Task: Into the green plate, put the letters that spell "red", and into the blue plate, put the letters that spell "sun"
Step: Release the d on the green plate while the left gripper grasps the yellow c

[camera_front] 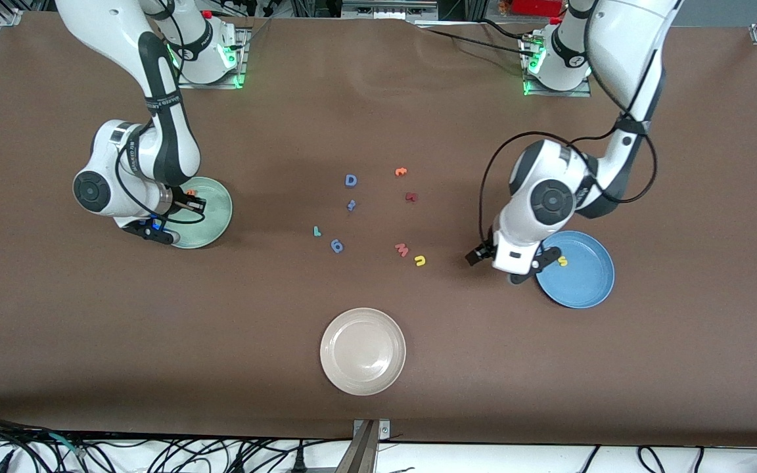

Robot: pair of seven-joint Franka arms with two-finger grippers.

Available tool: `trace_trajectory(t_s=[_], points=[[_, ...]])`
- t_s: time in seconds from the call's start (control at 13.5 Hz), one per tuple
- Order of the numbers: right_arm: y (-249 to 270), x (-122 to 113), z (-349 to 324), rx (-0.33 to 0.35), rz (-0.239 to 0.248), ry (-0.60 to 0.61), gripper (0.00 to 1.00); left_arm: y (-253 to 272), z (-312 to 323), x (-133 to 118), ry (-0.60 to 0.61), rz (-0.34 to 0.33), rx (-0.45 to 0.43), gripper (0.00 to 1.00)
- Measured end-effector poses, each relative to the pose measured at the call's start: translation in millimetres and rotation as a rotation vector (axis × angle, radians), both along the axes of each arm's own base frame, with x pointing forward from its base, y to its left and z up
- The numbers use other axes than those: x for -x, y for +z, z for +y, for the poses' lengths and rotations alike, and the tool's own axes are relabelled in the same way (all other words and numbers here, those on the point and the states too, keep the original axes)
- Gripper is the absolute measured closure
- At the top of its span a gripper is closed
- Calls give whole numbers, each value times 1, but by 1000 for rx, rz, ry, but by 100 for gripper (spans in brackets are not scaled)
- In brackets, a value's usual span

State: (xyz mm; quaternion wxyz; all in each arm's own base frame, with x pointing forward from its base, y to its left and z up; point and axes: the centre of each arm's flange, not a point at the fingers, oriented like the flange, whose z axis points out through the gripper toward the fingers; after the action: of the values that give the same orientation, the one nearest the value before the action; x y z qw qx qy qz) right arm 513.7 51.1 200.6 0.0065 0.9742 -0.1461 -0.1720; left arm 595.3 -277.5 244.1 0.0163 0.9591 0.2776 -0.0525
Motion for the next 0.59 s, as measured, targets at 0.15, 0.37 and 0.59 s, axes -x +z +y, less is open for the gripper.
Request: trace_trajectory(t_s=[0.15, 0.37, 0.59], points=[[-10, 3, 6, 6, 4, 8, 70, -10, -32, -2, 5, -6, 8, 0], [-24, 6, 15, 4, 11, 3, 70, -18, -64, -10, 17, -21, 26, 0], [-25, 6, 15, 4, 12, 0, 70, -37, -86, -7, 48, -37, 38, 0]])
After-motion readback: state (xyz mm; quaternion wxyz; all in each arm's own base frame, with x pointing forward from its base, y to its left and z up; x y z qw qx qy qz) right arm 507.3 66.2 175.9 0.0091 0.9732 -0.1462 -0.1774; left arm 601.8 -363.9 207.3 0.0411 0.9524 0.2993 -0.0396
